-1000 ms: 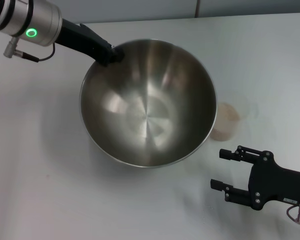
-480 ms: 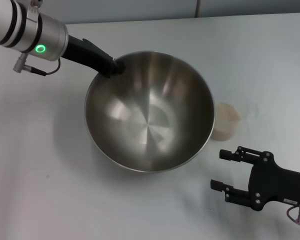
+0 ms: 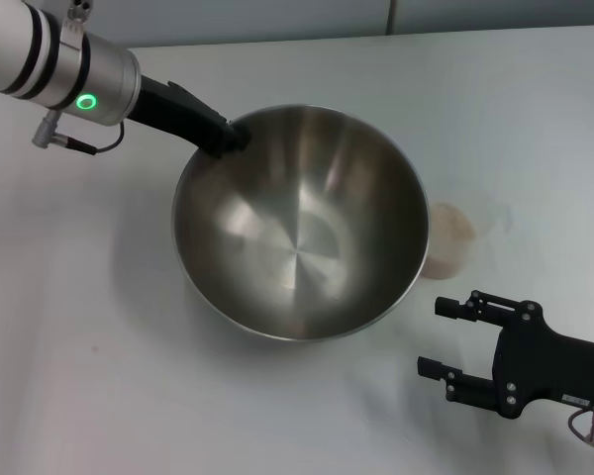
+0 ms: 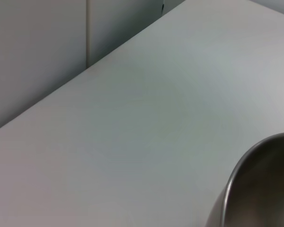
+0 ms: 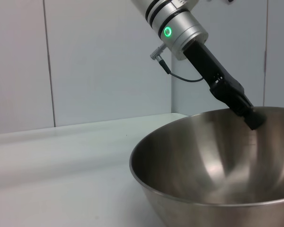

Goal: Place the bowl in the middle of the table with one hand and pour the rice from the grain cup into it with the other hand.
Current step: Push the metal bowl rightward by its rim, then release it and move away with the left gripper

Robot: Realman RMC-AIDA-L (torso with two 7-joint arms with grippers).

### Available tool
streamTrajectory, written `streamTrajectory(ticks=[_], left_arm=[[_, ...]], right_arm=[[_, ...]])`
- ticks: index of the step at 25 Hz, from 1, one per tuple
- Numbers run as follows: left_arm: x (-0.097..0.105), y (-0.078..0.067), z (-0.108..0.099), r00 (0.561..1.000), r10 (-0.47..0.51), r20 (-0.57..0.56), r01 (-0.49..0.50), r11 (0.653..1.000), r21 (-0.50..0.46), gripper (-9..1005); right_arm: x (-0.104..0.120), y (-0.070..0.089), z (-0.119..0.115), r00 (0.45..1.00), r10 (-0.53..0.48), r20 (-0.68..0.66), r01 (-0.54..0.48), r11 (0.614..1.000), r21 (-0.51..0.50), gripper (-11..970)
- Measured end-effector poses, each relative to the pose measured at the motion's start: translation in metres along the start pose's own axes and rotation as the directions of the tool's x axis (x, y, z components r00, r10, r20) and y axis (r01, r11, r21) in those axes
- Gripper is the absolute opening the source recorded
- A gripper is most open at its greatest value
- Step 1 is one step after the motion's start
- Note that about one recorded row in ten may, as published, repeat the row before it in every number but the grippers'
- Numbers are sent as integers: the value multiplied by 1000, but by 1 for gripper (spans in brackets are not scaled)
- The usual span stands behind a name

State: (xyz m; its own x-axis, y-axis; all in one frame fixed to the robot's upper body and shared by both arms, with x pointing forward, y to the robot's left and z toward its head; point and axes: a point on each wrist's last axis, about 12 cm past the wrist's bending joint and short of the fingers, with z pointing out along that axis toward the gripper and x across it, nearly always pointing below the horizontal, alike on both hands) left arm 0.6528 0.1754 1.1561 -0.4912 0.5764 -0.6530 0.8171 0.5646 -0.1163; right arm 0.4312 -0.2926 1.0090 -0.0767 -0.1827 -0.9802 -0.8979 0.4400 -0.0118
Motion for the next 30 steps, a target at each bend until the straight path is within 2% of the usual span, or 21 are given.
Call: streamTrajectory(ticks=[16,30], left_arm=[[2,0,1,1000,-17,-3,17,1000,-1,35],[1,2,2,999,-42,8,43,999,-22,547]], right_arm=[[0,1,0,1000,-1,3,1,1000,-8,687],[-1,1,1,1000,1,6,-1,1000,-8,687]])
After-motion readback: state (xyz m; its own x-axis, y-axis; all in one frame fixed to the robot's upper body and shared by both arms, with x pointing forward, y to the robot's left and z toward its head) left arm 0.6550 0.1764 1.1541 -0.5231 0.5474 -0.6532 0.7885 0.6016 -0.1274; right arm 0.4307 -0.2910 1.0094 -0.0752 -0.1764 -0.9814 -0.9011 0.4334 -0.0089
